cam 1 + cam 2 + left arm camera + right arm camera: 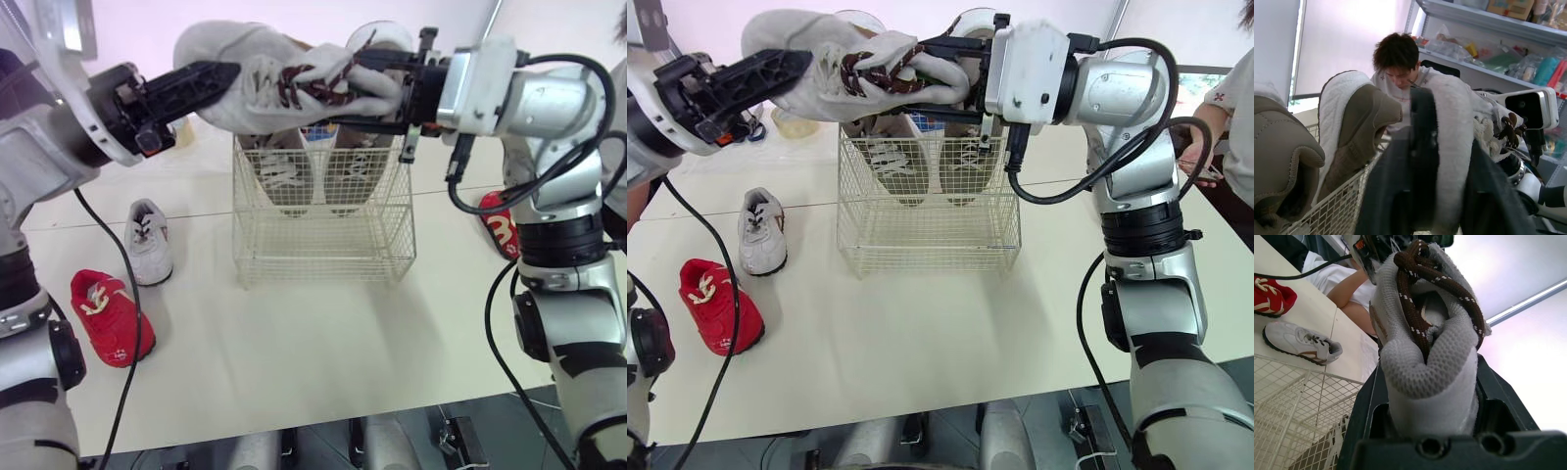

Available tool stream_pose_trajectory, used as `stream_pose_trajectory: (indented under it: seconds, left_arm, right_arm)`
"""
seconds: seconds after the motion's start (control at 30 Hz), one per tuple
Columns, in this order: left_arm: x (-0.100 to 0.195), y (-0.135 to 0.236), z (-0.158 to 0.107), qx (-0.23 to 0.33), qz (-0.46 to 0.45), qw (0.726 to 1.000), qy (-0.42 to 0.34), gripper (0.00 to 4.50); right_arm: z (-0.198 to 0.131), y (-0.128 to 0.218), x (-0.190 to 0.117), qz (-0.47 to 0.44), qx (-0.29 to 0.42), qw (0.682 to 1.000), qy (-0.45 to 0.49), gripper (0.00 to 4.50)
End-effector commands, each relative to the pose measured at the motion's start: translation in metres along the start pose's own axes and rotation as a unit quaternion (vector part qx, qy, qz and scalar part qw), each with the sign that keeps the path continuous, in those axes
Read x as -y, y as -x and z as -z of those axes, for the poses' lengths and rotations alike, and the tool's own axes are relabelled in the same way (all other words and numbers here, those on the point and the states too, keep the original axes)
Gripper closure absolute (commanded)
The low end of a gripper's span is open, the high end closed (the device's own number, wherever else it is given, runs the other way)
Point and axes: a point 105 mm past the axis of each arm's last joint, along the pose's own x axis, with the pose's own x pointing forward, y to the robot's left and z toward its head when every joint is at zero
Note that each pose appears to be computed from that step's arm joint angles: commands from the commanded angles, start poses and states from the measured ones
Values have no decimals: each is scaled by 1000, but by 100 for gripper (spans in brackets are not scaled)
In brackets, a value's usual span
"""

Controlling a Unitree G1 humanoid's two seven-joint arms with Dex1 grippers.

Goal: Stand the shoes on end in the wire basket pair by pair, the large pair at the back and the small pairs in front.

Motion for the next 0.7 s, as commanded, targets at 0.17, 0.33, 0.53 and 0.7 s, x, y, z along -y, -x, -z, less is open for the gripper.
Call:
stream_pose_trajectory:
  seconds: [0.17, 0.33, 0.53, 0.7]
  left_arm:
    - [10, 5, -19, 68, 10, 998, -4, 421]
    - [8, 15, -39, 179, -9, 983, 24, 421]
    - [10, 5, -41, 263, -17, 964, 42, 421]
    - [12, -9, -34, 305, -17, 951, 46, 421]
  right_arm:
    - [6, 25, 18, 91, 15, 984, -153, 153]
    - [18, 64, 28, 219, 114, 878, -409, 5]
    - [17, 56, 27, 294, 241, 735, -561, 5]
    - [2, 23, 27, 320, 309, 670, -594, 5]
